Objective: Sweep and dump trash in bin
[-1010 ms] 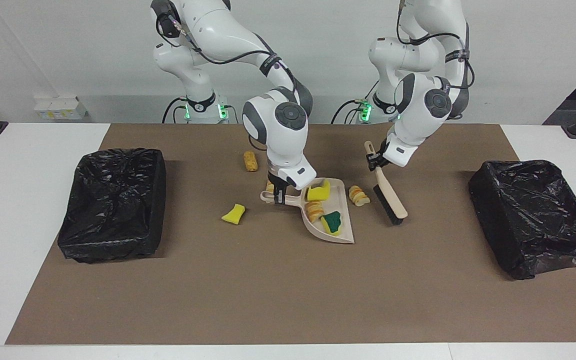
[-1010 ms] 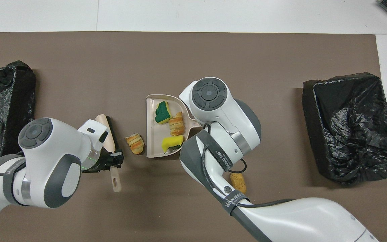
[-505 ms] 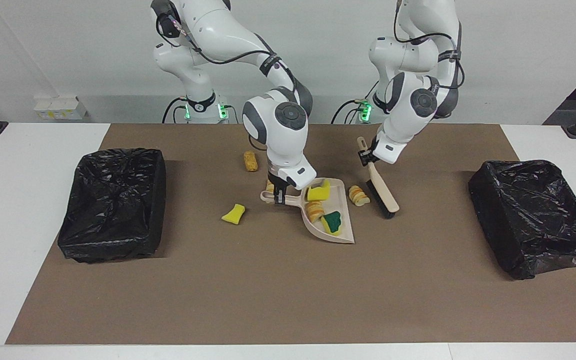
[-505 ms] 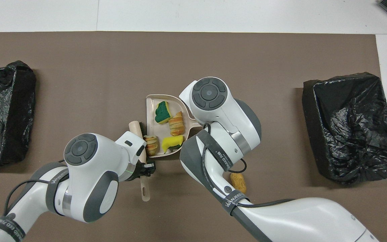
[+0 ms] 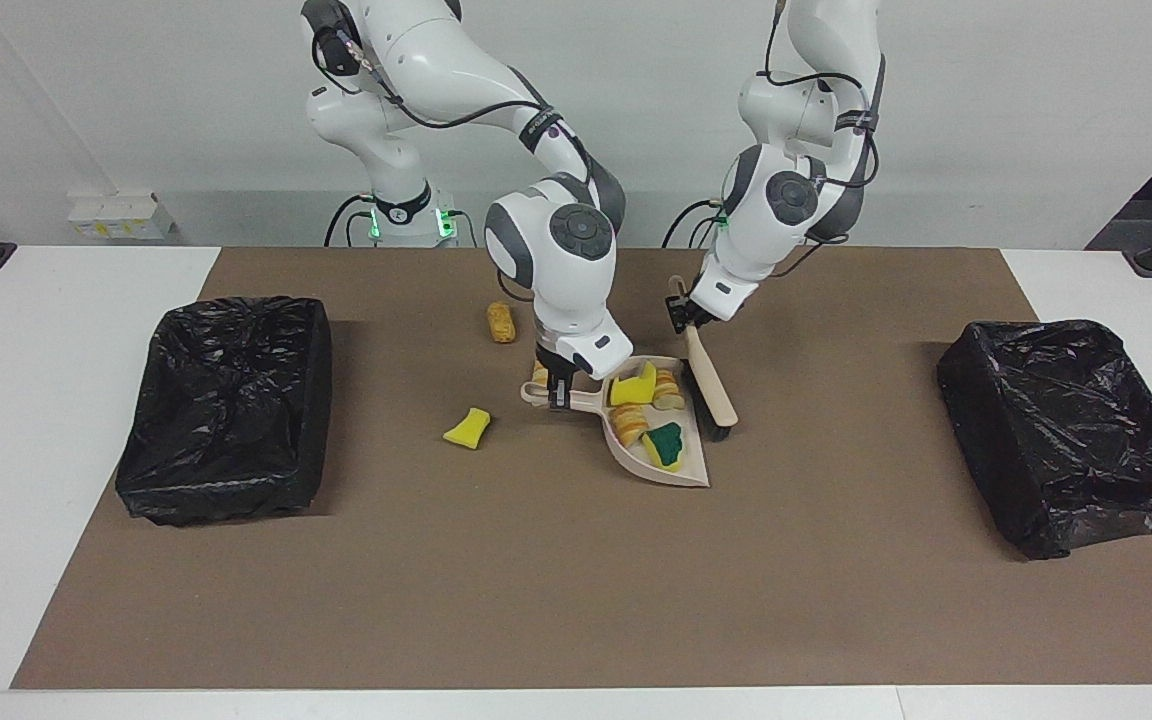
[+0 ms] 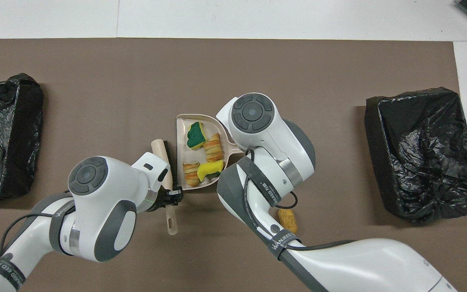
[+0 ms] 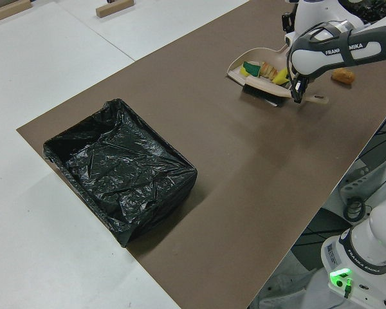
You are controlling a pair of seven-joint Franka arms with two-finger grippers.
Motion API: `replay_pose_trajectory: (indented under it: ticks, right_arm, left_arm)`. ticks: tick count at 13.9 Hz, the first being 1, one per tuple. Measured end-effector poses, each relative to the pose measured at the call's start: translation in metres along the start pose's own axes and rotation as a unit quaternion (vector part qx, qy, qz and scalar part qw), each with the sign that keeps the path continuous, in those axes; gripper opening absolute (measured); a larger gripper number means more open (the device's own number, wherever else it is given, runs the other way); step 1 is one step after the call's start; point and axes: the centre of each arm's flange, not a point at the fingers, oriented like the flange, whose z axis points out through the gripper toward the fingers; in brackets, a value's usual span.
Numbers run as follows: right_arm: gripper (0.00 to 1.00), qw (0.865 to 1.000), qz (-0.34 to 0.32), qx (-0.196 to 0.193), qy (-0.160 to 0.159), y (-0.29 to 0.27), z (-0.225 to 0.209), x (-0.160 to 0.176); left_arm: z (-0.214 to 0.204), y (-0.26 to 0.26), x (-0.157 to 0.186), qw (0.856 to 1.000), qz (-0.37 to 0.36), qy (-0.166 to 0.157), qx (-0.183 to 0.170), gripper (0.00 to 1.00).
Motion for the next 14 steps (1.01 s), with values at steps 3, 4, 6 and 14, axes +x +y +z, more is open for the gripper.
replay_pose_trajectory:
  ticks: [3,4,6,14]
  right_arm:
    - [0.32,1.0,0.0,0.0,0.0,0.0,0.0,0.0]
    - [0.32,1.0,0.0,0.0,0.0,0.0,0.0,0.0]
    - [0.32,1.0,0.0,0.0,0.0,0.0,0.0,0.0]
    - [0.32,1.0,-0.006,-0.003,0.002,0.004,-0.004,-0.004]
  left_arm:
    - [-0.02,-0.005,0.01,1.0,0.004,-0.002,0.013,0.26]
    - [-0.028,-0.004,0.01,1.0,0.007,-0.002,0.016,0.26]
    - [-0.04,-0.004,-0.001,1.0,0.011,-0.013,0.023,0.26]
    - [-0.012,0.039,-0.121,0.998,-0.005,-0.013,0.067,0.26]
